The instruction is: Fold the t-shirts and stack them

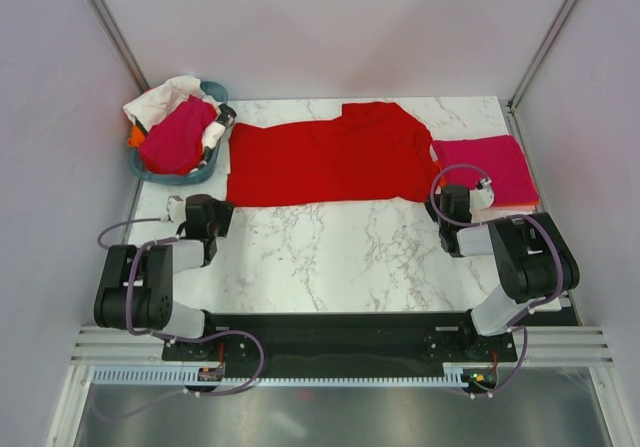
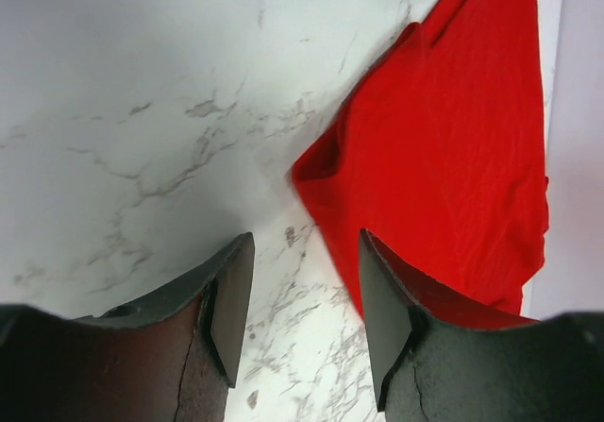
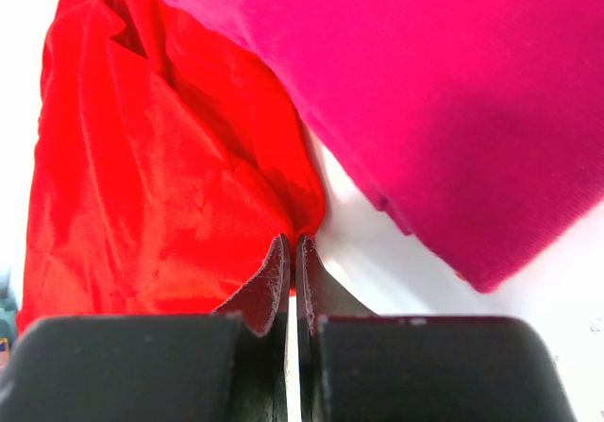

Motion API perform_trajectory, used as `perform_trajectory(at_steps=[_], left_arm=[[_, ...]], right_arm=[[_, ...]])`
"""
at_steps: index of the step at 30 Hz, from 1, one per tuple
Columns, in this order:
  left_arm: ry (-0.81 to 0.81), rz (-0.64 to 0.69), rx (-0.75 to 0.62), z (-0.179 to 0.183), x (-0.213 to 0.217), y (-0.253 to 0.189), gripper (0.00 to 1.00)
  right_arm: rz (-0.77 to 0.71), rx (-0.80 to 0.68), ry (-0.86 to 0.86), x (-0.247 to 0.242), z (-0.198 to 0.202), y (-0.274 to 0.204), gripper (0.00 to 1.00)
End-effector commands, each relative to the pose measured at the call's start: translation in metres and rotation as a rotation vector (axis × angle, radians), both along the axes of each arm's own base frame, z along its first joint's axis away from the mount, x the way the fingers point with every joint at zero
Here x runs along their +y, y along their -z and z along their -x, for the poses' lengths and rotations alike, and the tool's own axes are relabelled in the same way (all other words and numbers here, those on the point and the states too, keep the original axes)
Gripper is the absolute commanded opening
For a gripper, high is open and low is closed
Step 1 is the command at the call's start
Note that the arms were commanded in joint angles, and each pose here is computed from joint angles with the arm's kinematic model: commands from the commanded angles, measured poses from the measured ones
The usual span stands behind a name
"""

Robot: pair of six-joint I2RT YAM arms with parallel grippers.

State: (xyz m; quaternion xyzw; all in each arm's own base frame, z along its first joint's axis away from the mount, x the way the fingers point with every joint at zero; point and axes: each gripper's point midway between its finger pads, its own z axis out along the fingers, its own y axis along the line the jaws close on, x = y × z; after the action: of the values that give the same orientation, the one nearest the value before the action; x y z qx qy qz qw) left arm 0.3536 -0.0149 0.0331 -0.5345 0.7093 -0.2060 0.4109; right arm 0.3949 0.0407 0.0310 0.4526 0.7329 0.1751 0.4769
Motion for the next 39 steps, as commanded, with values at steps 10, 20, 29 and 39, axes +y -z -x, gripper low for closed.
perform_trajectory(at_steps=[10, 20, 29, 39], left_arm=[[-0.048, 0.031, 0.022, -0.024, -0.003, 0.015, 0.14], [-0.090, -0.064, 0.045, -0.014, 0.016, 0.003, 0.02], [-0.106, -0.070, 0.033, 0.017, 0.030, -0.021, 0.02], [-0.107, -0.051, 0.085, 0.071, 0.036, 0.000, 0.02]], right_arm=[[-0.009, -0.099, 0.011, 0.000, -0.010, -0.030, 0.00], [0.017, -0.035, 0.053, -0.011, 0.007, -0.032, 0.00], [0.053, 0.041, 0.071, -0.022, 0.046, -0.036, 0.03], [0.042, 0.080, -0.011, -0.017, 0.115, -0.025, 0.37]])
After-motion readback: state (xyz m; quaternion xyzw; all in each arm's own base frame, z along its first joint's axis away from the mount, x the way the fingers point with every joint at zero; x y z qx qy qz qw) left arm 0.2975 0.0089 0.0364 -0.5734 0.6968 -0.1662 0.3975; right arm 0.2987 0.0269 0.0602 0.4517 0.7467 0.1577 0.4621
